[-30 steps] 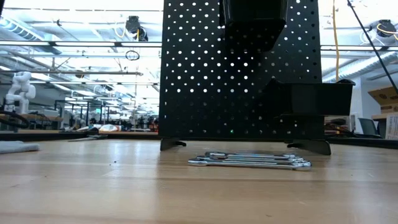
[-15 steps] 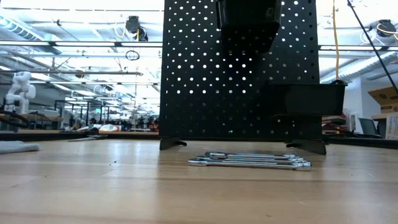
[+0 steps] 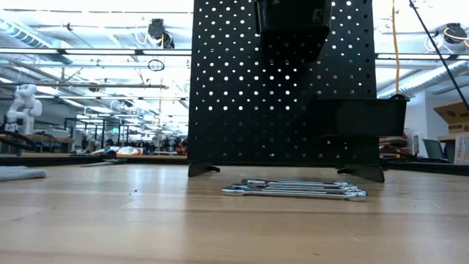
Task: Hang tools onto peg board
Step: Unhang the black pliers from the black peg board
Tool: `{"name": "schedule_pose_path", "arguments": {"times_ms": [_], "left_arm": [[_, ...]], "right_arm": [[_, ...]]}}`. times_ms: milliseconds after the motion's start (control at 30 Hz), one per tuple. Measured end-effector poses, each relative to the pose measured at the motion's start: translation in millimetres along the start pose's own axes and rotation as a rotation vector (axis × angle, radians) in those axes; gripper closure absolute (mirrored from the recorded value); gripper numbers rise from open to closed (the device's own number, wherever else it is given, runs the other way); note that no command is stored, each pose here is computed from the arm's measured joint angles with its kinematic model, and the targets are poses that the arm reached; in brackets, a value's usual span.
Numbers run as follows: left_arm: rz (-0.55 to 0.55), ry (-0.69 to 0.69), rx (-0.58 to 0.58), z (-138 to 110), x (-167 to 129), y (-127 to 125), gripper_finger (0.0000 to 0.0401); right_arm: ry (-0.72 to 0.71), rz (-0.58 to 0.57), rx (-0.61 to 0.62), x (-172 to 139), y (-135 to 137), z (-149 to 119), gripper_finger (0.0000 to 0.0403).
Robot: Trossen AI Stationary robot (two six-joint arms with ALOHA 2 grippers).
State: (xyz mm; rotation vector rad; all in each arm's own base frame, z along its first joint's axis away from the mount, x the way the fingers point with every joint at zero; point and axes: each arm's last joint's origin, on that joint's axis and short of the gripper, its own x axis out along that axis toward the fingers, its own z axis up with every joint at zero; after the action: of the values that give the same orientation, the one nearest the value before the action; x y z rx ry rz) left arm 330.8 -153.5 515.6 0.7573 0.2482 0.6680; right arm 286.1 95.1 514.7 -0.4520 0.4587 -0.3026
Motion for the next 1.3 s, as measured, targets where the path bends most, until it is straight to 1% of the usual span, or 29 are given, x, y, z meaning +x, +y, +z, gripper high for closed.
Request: {"name": "schedule_pose_path", "arguments": {"times_ms": [200,300,433,533,600,633,667,733,800,900,1033,1100,1167,1233,1300], "left_arm": [[0.087,0.134,0.026,-5.0,-15.7,-6.9,0.0225],[0.089,0.161,-0.001,-13.4,-25.5,-14.3,0.0225],[0.044,0.18,-0.117,-36.6,-39.0,-24.6,0.0225],[-0.031,0.246,-0.247,-61.3,-46.8,-30.4,0.0225],[-0.029,0.31,-0.304,-78.7,-49.7,-35.1,0.0225],[-0.016,0.324,-0.353,-83.9,-49.7,-41.7,0.0225],[-0.011,0.329,-0.348,-88.8,-48.6,-50.4,0.0225],[-0.027,0.346,-0.3,-97.9,-47.6,-65.9,0.0225],[-0.025,0.387,-0.279,-109.3,-42.9,-74.4,0.0225],[-0.002,0.438,-0.3,-126.1,-38.3,-84.2,0.0225],[0.031,0.463,-0.334,-147.2,-40.6,-106.1,0.0229],[0.054,0.462,-0.359,-157.9,-42.1,-114.6,0.0244],[0.052,0.457,-0.38,-167.7,-43.9,-128.4,0.0269],[0.029,0.437,-0.402,-174.3,-47.5,-145.5,0.0303],[0.001,0.402,-0.432,-175.1,-50.2,-159.8,0.0343]], "right_arm": [[-0.001,0.0,0.007,-0.4,-0.2,0.0,0.0387],[0.0,0.001,0.006,-0.4,-0.2,0.0,0.0387],[-0.001,0.002,0.005,-0.6,-0.3,-0.1,0.0387],[-0.001,0.003,-0.004,-0.7,-0.2,0.0,0.0387],[-0.001,0.003,-0.007,-0.8,-0.3,0.0,0.0387],[-0.001,0.004,-0.01,-0.8,-0.3,0.0,0.0387],[-0.001,0.004,-0.011,-0.8,-0.3,0.0,0.0387],[-0.002,0.006,-0.012,-0.8,-0.3,0.1,0.0386],[-0.002,0.005,-0.012,-0.8,-0.4,0.1,0.0382],[-0.004,0.008,-0.012,-1.4,0.1,0.3,0.0381],[-0.004,0.008,-0.009,-1.6,0.3,0.3,0.0386],[-0.004,0.008,-0.009,-1.6,0.3,0.3,0.0386],[-0.004,0.009,-0.008,-1.6,0.3,0.3,0.0386],[-0.004,0.009,-0.009,-1.6,0.3,0.3,0.0386],[-0.005,0.008,-0.01,-1.6,0.3,0.4,0.0386]]}}
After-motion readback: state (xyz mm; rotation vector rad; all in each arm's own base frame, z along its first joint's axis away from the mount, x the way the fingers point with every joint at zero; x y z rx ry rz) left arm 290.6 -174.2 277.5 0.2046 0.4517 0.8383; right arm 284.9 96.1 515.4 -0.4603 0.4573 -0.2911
